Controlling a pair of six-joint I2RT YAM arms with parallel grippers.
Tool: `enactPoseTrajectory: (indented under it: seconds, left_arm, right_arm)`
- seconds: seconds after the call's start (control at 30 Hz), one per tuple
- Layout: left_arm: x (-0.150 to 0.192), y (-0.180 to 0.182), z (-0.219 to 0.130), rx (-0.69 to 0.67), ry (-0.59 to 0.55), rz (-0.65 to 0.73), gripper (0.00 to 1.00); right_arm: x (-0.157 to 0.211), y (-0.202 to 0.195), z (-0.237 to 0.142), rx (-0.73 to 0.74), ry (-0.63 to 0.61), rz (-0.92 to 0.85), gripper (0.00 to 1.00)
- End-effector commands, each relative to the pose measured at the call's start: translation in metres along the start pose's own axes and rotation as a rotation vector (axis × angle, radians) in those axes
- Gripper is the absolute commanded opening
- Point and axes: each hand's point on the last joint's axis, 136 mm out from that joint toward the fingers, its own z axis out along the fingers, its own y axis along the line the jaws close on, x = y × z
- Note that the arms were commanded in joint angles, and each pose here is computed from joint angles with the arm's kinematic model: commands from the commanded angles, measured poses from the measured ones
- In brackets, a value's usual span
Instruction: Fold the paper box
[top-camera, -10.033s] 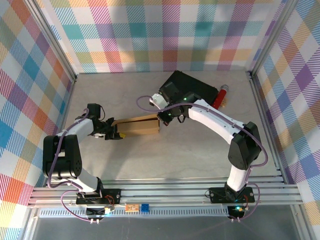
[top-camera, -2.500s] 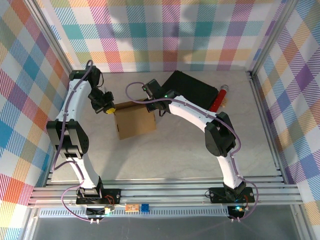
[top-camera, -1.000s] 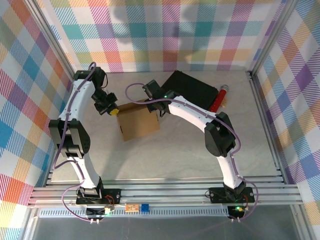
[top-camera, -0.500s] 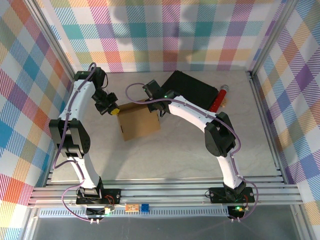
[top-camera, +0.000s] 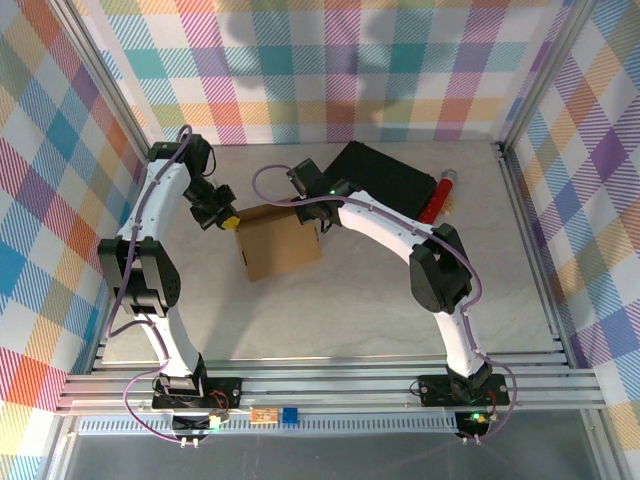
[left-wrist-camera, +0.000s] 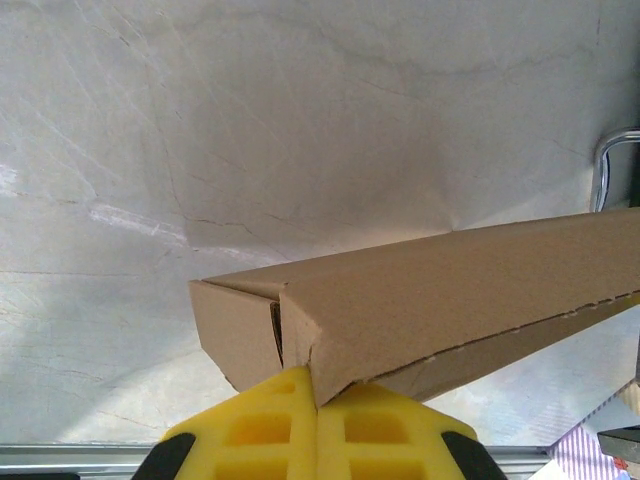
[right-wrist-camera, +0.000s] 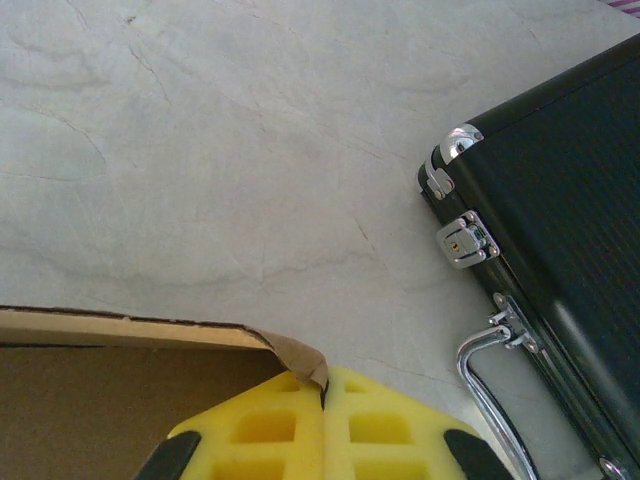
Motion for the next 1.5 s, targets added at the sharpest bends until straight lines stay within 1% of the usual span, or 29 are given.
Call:
enactPoseTrajectory:
  seconds: [0.0,0.23,0.33,0.43,0.63,0.73,0.97,1.13,1.23,1.33,1.47]
  left_arm:
    - [0.006,-0.025,-0.018,0.150,-0.002,0.032,0.00]
    - [0.009,-0.031,-0.019,0.196,0.005,0.050,0.00]
    - [0.014,-0.026,-0.013,0.205,0.013,0.061,0.00]
    - [0.019,-0.026,-0.004,0.244,0.013,0.076,0.00]
    - [0.025,-0.010,0.012,0.218,-0.005,0.125,0.00]
    - [0.026,-0.007,0.016,0.227,-0.032,0.146,0.00]
    - [0.028,-0.012,0.029,0.245,-0.075,0.196,0.00]
    - [0.027,-0.014,0.033,0.258,-0.100,0.197,0.00]
    - [0.027,-0.015,0.029,0.249,-0.099,0.179,0.00]
    - [0.024,-0.016,0.022,0.230,-0.098,0.143,0.00]
    - [0.023,-0.021,0.011,0.242,-0.078,0.077,0.00]
  right_arm:
    - [0.048,0.013,0.020,-0.032,0.148,-0.034,0.00]
    - [0.049,0.013,0.021,-0.039,0.160,-0.024,0.00]
    - [0.048,0.012,0.021,-0.041,0.160,-0.016,0.00]
    - [0.048,0.012,0.021,-0.041,0.161,-0.011,0.00]
    - [0.048,0.010,0.021,-0.039,0.163,-0.003,0.00]
    - [0.048,0.011,0.020,-0.042,0.165,0.001,0.00]
    - [0.048,0.012,0.020,-0.048,0.168,0.014,0.00]
    - [0.049,0.011,0.018,-0.048,0.167,0.012,0.00]
    - [0.048,0.010,0.017,-0.047,0.165,0.010,0.00]
    - [0.049,0.010,0.017,-0.047,0.166,0.009,0.00]
    - [0.047,0.010,0.015,-0.053,0.158,0.007,0.00]
